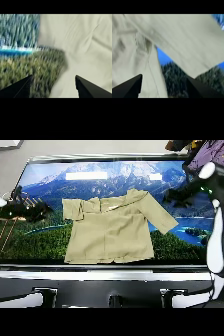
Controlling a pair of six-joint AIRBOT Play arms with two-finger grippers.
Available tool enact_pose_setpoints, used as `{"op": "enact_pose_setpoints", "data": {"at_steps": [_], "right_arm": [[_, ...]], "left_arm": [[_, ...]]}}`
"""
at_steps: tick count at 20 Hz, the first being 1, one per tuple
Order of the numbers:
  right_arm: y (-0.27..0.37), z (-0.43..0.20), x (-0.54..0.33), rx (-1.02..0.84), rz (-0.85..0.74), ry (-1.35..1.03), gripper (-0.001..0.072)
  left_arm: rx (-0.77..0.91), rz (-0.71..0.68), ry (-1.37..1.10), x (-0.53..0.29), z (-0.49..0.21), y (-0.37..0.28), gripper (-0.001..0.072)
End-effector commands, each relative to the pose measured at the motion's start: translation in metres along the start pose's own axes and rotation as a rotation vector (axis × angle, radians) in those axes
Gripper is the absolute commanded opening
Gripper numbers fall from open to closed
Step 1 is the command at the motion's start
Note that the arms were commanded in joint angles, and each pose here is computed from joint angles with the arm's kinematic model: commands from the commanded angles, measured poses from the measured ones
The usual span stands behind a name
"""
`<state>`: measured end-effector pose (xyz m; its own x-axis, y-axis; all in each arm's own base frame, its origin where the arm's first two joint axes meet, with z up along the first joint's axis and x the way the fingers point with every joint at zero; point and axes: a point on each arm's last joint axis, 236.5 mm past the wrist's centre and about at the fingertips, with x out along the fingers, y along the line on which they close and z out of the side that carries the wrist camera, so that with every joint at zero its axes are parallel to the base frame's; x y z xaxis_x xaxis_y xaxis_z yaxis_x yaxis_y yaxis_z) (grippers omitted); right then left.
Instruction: Fold the clothes and pants, and hang the long-sleeved shirts on hangers.
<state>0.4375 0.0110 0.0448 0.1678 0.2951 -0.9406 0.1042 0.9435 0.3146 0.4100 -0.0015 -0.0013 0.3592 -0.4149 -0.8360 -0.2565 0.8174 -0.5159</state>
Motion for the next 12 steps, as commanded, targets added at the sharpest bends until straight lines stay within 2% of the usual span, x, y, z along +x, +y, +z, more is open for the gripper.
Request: {"op": "enact_pose_setpoints", "data": {"at_steps": [1,5,9,12], "right_arm": [[-0.011,-0.067,0.03,0.076,0.108,0.153,0.0617],[0.002,-0.122,0.088,0.116,0.19,0.285,0.0616],[0.006,-0.164,0.126,0.164,0.197,0.359,0.061],[0.012,-0.191,0.139,0.164,0.205,0.42,0.0577]], "left_arm": [[-0.034,-0.005,0.107,0.015,-0.071,0.021,0.0609],[-0.041,-0.007,0.225,0.042,-0.12,0.02,0.0609],[-0.009,-0.008,0.244,0.047,-0.128,0.011,0.0609],[-0.002,-0.009,0.249,0.048,-0.129,0.009,0.0609]]}}
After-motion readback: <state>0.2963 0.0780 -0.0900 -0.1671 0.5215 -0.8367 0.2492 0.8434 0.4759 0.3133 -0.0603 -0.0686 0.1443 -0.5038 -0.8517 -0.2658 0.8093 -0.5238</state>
